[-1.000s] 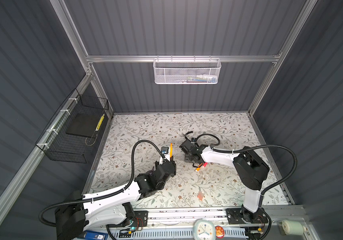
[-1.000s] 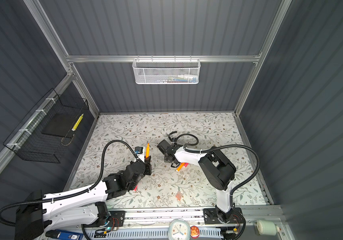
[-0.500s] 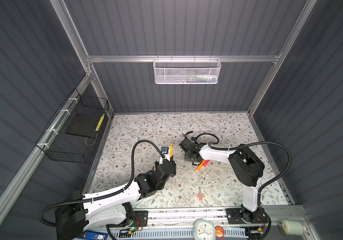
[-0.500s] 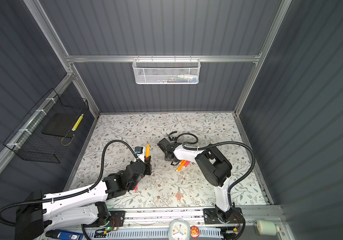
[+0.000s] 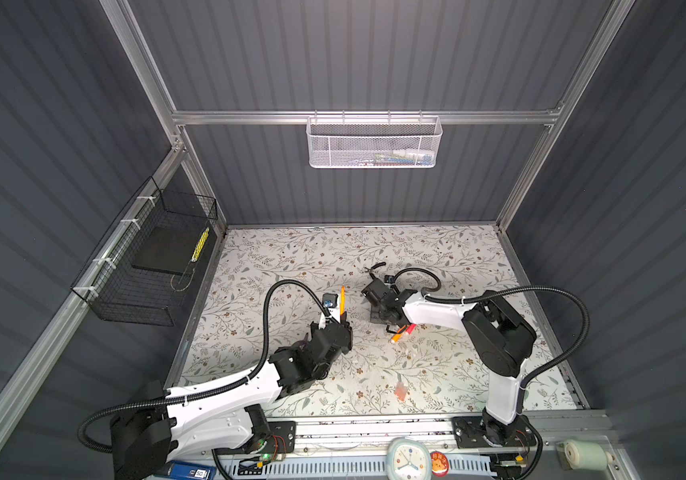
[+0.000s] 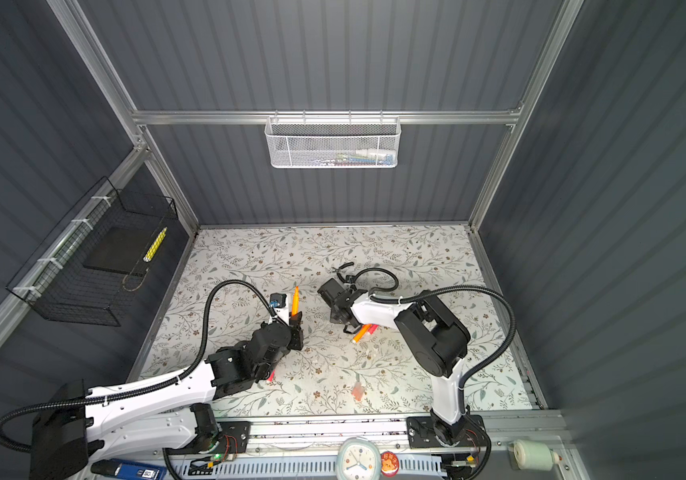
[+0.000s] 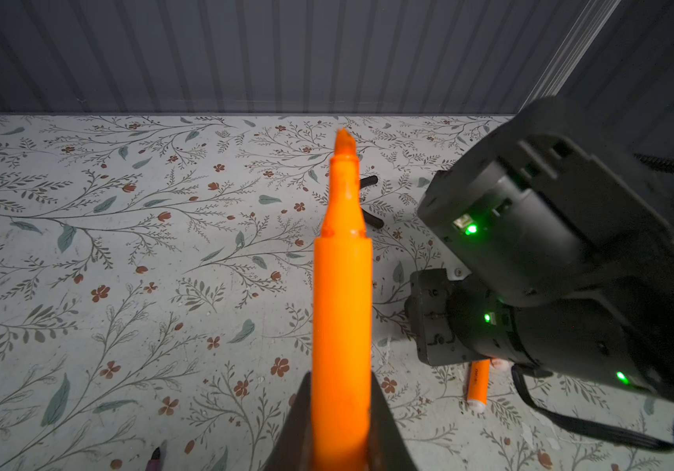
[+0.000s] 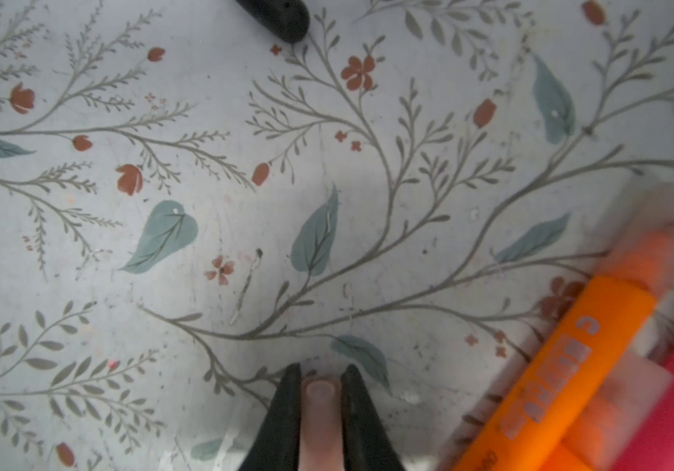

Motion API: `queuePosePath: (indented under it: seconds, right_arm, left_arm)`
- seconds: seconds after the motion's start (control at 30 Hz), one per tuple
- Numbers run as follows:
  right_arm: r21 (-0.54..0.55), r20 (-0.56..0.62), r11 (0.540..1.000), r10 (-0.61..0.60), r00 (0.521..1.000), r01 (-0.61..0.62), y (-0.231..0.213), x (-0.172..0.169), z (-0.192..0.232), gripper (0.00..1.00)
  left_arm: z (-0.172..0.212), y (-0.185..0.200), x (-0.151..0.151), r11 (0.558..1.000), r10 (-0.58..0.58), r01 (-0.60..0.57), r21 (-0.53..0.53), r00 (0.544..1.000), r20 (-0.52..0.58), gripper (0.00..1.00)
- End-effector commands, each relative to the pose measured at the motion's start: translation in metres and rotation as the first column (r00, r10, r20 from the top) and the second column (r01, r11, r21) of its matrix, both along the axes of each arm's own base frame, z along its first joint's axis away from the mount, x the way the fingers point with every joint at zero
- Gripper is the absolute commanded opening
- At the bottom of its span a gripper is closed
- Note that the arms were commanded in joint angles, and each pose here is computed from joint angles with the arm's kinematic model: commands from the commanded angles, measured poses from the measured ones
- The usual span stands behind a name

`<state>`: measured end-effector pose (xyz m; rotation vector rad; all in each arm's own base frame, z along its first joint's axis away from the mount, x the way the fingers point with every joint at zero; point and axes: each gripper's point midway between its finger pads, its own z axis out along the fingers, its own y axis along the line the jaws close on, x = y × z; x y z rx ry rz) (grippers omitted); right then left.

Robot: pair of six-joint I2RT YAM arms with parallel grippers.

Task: Insert the pens into the pen caps
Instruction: 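Carry the pink cap with the right gripper toward the highlighter in the left gripper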

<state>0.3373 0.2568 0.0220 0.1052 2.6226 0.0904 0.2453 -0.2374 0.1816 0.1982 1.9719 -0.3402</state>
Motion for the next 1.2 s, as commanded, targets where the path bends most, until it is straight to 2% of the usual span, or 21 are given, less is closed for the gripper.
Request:
queuePosePath:
  seconds: [0.0, 0.17, 0.3, 0.4, 0.57, 0.7, 0.83, 1.03, 1.17]
  right_arm:
    - [0.049, 0.042, 0.999, -0.026, 0.999, 0.024, -0.003, 0.002, 0.014, 0.13]
    - [0.105, 0.105, 0.993, -0.067, 0.992, 0.055, -0.018, -0.004, 0.032, 0.10]
    - [0.226, 0.186, 0.973, -0.094, 0.978, 0.051, -0.029, -0.013, 0.057, 0.07]
    - [0.329, 0.263, 0.944, -0.131, 0.956, 0.039, -0.043, -0.026, 0.076, 0.05]
    - [0.452, 0.375, 0.892, -0.168, 0.912, -0.021, -0.064, -0.049, 0.109, 0.05]
    - [0.574, 0.456, 0.815, -0.233, 0.859, -0.084, -0.080, -0.068, 0.135, 0.02]
    - [0.664, 0.519, 0.726, -0.274, 0.810, -0.180, -0.087, -0.084, 0.156, 0.05]
    - [0.717, 0.554, 0.642, -0.287, 0.782, -0.272, -0.085, -0.096, 0.173, 0.01]
    - [0.748, 0.572, 0.567, -0.288, 0.768, -0.344, -0.077, -0.102, 0.182, 0.00]
  left_arm:
    - [0.005, -0.008, 0.003, 0.999, -0.019, 0.019, -0.028, 1.000, -0.011, 0.00]
    - [-0.004, -0.029, 0.002, 0.986, -0.142, 0.135, -0.094, 0.987, -0.072, 0.00]
    - [-0.010, -0.054, -0.006, 0.956, -0.274, 0.259, -0.139, 0.955, -0.109, 0.00]
    - [-0.011, -0.077, -0.019, 0.908, -0.400, 0.375, -0.188, 0.909, -0.119, 0.00]
    - [-0.001, -0.111, -0.049, 0.766, -0.623, 0.585, -0.265, 0.778, -0.083, 0.00]
    - [0.002, -0.123, -0.063, 0.695, -0.698, 0.652, -0.303, 0.713, -0.067, 0.00]
    - [0.003, -0.135, -0.074, 0.632, -0.758, 0.705, -0.322, 0.649, -0.066, 0.00]
    - [-0.004, -0.155, -0.093, 0.581, -0.809, 0.761, -0.287, 0.579, -0.101, 0.00]
    - [-0.010, -0.160, -0.098, 0.577, -0.814, 0.771, -0.268, 0.569, -0.117, 0.00]
